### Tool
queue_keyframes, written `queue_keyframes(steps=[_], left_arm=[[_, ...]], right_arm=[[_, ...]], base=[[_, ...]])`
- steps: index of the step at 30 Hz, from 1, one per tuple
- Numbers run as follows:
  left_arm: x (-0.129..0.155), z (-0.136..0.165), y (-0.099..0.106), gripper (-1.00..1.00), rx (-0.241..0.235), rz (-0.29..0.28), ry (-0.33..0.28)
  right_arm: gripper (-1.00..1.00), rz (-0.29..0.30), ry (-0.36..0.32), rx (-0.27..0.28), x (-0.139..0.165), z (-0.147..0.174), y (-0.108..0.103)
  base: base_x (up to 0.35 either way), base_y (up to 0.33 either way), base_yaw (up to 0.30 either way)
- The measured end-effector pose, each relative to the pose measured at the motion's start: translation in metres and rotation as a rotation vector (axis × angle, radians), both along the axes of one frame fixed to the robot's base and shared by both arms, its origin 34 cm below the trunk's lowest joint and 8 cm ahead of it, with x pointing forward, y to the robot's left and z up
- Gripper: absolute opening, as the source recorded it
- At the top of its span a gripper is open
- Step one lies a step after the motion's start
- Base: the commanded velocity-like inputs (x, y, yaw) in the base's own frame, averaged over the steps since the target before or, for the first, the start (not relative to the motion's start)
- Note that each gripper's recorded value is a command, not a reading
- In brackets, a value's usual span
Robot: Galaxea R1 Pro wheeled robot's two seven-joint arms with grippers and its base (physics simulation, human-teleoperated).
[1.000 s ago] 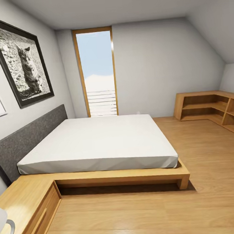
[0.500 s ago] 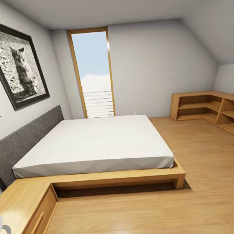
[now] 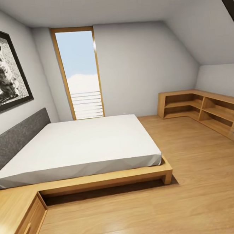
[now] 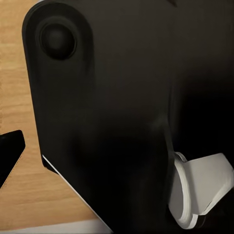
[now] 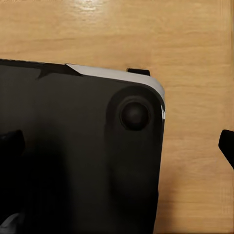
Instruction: In the bedroom, organize the workspace by keeping the computer under the desk, ensuring the monitor is on the desk, placing the keyboard on the desk next to the monitor, placing the mouse on the desk next to the keyboard, moving the folder from the swivel chair onto the desk next to the mouse, stacking the notebook on top of the folder with the pen on top of the notebook, and positioning the swivel chair next to the desk.
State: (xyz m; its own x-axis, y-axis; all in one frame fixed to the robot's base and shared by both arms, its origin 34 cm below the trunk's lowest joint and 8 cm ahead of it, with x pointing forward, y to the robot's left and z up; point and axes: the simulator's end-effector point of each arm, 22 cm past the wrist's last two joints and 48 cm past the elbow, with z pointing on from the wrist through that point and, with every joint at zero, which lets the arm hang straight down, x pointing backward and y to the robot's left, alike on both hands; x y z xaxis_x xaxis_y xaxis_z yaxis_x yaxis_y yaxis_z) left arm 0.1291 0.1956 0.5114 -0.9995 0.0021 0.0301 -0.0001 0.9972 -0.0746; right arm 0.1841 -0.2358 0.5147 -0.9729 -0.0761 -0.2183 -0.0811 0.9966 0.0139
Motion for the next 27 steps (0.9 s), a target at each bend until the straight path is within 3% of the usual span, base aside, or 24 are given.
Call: queue_keyframes(steps=[11,21,27], left_arm=[[-0.001,0.015,0.000,1.00,0.000,0.001,0.000],[-0.002,0.028,-0.001,1.00,-0.002,0.001,0.000],[0.013,0.035,-0.001,1.00,-0.001,0.006,-0.035]], right_arm=[[1.00,0.001,-0.087,0.008,0.017,0.020,0.002],[1.00,-0.004,-0.109,0.009,0.021,0.035,0.002],[1.00,-0.009,-0.174,0.013,0.045,0.047,0.004]], base=[[0.000,0.000,-0.274],[0.000,0.000,-0.273],[0.000,0.000,-0.240]])
